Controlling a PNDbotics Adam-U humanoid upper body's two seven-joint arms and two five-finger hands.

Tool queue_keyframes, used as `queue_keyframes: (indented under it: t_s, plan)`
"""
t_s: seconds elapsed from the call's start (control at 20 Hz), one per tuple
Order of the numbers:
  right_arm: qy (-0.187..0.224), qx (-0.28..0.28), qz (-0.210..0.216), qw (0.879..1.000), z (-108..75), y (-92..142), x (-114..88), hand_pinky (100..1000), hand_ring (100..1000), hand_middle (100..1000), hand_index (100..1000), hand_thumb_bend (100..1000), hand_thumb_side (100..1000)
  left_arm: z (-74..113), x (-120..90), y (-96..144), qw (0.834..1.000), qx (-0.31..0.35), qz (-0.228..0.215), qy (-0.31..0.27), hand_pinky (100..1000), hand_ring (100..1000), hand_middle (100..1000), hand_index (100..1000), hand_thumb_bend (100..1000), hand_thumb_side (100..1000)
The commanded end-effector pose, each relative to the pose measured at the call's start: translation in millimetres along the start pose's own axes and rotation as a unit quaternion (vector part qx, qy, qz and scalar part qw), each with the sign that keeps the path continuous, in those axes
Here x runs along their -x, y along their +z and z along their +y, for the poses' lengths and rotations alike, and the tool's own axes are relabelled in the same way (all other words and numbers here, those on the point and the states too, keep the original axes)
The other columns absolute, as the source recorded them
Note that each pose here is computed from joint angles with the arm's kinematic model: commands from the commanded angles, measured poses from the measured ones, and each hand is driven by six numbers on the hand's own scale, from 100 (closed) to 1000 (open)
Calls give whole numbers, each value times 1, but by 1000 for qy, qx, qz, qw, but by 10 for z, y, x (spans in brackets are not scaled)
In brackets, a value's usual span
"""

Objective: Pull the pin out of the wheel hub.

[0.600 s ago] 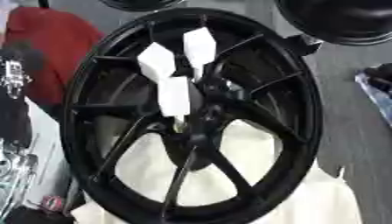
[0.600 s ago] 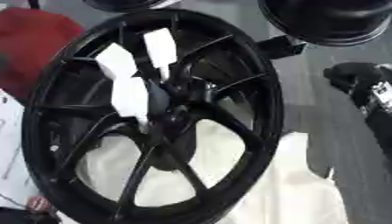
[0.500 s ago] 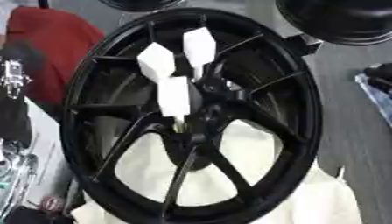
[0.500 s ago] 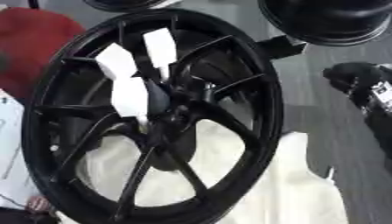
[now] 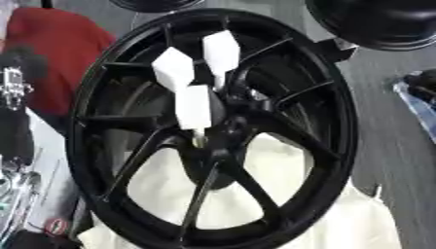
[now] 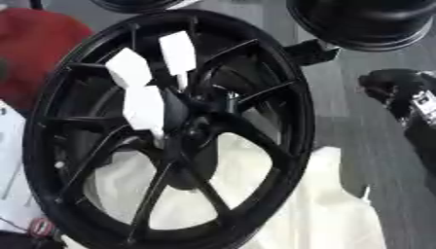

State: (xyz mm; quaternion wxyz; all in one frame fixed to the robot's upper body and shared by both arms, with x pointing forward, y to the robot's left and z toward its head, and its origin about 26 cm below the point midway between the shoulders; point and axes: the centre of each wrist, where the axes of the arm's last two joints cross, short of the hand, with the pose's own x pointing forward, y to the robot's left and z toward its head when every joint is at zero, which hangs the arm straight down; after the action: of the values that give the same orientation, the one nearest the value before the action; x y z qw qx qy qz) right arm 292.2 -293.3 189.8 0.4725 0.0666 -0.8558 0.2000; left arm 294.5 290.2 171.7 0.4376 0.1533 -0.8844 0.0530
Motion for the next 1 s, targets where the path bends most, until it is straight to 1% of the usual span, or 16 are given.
queue_keyframes:
  t_s: [0.05,0.15,0.25,0.3,0.4,0.55,0.75,0.8,0.85,1.0]
  plan:
    - [8,-3,-6,1000,-16,1,-52,965,906,708,750,100,704,82,-132,-108,999,14,-31,-27,831,741,632,773,100,680]
    - [10,-3,-4,1000,-19,18,-43,965,906,708,750,100,703,132,-243,-202,996,35,-58,-54,830,742,635,775,100,655]
    - [13,-3,-1,1000,-23,39,-32,965,906,708,750,100,702,185,-368,-324,990,64,-91,-88,831,747,649,784,100,612]
    - [14,-4,2,1000,-26,53,-26,965,906,708,750,100,701,217,-458,-411,983,88,-114,-114,831,748,652,786,100,596]
    - [17,-4,6,1000,-29,76,-13,964,906,708,750,100,703,267,-619,-553,967,135,-145,-158,831,748,654,789,100,569]
    - [19,-4,12,1000,-26,104,5,964,905,708,750,100,704,329,-841,-721,942,194,-168,-216,832,748,657,792,100,526]
    - [23,-4,17,1000,-27,130,20,964,905,708,750,100,706,381,-1086,-916,902,281,-169,-280,835,751,663,797,100,502]
    - [24,-5,19,1000,-27,137,24,964,905,708,750,100,707,387,-1132,-953,889,308,-167,-296,836,753,668,801,100,493]
    - [25,-5,20,999,-27,147,29,963,905,707,750,100,708,391,-1181,-991,873,336,-165,-313,838,758,676,806,100,471]
    - [31,-6,26,999,-27,180,47,963,905,707,750,100,711,385,-1328,-1087,820,411,-162,-364,844,769,694,818,100,448]
